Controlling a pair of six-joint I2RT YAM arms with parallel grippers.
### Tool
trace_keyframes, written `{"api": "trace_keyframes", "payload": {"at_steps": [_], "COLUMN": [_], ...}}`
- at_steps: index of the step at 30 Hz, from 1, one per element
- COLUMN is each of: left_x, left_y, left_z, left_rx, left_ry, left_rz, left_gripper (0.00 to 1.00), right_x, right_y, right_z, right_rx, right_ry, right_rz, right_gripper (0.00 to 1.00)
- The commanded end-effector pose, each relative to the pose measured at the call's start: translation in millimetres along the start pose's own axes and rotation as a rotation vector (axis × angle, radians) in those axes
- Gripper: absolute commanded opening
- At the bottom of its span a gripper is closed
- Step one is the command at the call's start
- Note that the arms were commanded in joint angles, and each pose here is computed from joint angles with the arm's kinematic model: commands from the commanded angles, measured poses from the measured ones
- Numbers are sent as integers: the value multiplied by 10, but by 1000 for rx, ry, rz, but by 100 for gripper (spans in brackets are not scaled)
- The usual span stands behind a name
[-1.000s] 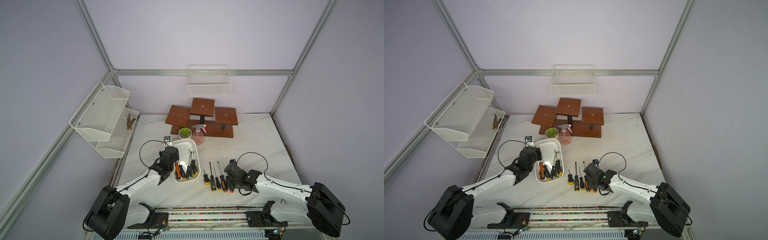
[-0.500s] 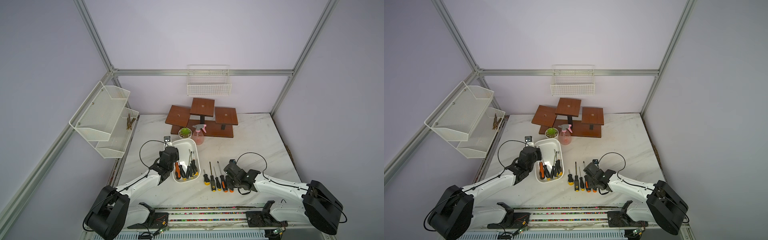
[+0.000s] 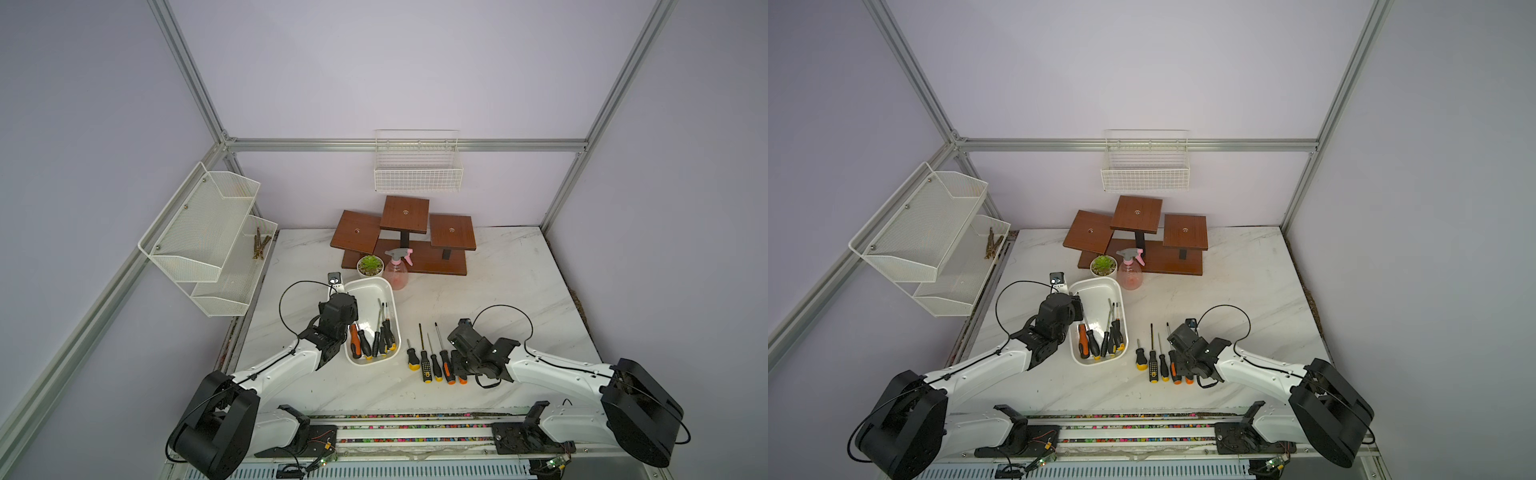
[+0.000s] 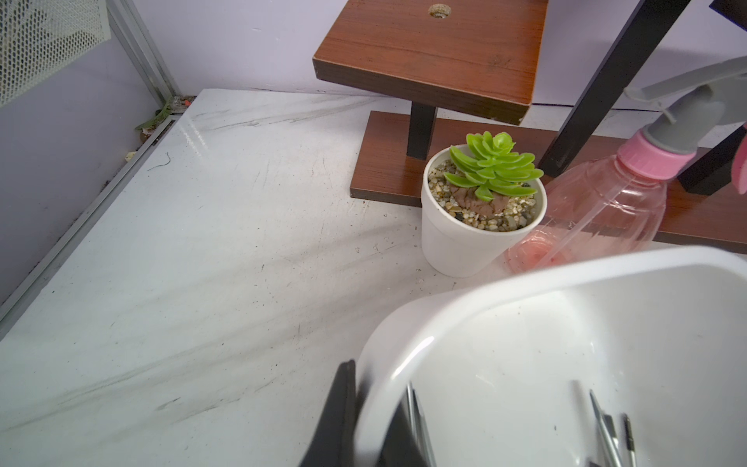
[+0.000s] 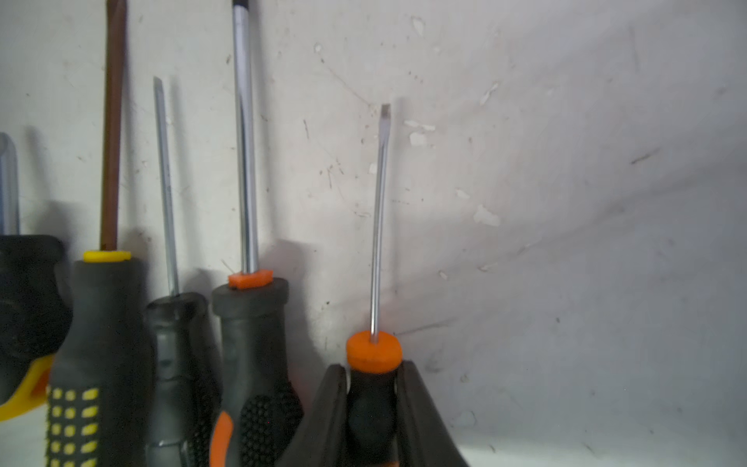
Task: Take out the screwdriver from the storage box
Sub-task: Place the screwdriver at the center of the board.
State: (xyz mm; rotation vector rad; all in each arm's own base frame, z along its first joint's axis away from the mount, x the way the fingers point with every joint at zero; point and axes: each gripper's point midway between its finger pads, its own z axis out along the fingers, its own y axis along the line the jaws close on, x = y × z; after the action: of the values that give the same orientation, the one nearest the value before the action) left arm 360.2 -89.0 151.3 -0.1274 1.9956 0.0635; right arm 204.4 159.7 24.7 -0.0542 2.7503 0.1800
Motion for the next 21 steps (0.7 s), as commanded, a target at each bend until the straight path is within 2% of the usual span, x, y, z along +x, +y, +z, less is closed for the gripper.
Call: {"api": "trace_keyframes", "payload": {"at_steps": [1,21], "left_x": [-243,-242], "left_y": [-85,-82], "left_z": [-19,-17], "left_rx": [24,24], "left_ry": [-61,-61], "left_rz": [-24,-22], "left_gripper": [0,0], "right_x": [42,-69], "right_y": [-41,7], "right_z": [39,-112], "right_rx": [6,-35], "right_ry": [11,-40], "right_rz": [-4,24], "right_gripper": [26,33]}}
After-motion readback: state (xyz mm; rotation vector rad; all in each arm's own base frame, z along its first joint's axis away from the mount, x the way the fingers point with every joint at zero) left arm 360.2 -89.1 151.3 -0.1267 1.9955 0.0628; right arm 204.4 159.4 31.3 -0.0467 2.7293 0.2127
